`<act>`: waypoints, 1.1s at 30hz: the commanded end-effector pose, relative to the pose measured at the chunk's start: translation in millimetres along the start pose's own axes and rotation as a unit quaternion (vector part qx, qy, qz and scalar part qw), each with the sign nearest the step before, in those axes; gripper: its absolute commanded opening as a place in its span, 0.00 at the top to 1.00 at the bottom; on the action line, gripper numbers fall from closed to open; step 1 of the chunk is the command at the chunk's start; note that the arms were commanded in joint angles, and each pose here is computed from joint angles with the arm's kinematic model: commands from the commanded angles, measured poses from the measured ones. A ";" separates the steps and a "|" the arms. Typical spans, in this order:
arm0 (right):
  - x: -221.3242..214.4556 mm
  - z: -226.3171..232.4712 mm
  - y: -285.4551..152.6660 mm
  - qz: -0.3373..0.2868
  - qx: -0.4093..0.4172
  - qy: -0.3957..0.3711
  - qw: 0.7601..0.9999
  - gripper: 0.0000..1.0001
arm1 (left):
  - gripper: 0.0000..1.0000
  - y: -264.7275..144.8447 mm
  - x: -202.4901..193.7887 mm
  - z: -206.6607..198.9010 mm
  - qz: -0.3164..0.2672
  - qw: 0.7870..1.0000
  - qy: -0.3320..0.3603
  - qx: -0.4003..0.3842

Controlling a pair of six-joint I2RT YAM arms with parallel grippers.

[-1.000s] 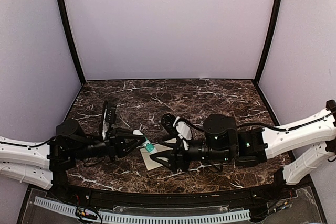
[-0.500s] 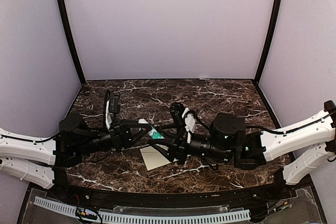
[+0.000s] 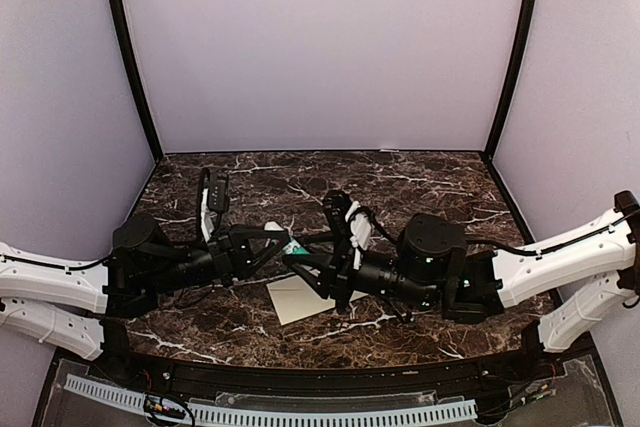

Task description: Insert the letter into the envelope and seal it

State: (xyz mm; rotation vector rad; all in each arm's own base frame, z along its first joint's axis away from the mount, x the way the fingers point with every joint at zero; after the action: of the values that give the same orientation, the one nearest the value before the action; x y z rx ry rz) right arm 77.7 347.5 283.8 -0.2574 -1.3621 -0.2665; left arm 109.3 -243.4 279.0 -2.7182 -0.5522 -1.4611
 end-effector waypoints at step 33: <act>4.7 -13.1 4.3 -0.014 -0.075 0.013 0.997 1.00 | 0.73 0.9 7.2 -1.2 -0.004 1.000 0.006 0.031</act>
State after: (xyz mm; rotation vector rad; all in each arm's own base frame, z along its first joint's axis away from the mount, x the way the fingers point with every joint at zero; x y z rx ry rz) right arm 83.4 352.7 284.3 -0.3020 -1.3548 -0.3130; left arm 110.9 -244.6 279.9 -2.7315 -0.5744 -1.4350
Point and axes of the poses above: each gripper's point midway between its finger pads, its own y axis out along the fingers, its own z axis along the line the jaws close on, x = y × z, the point moved 10 cm from there along -y, back along the fingers, and after that the axes turned 3 degrees about y, right-handed, at the moved point
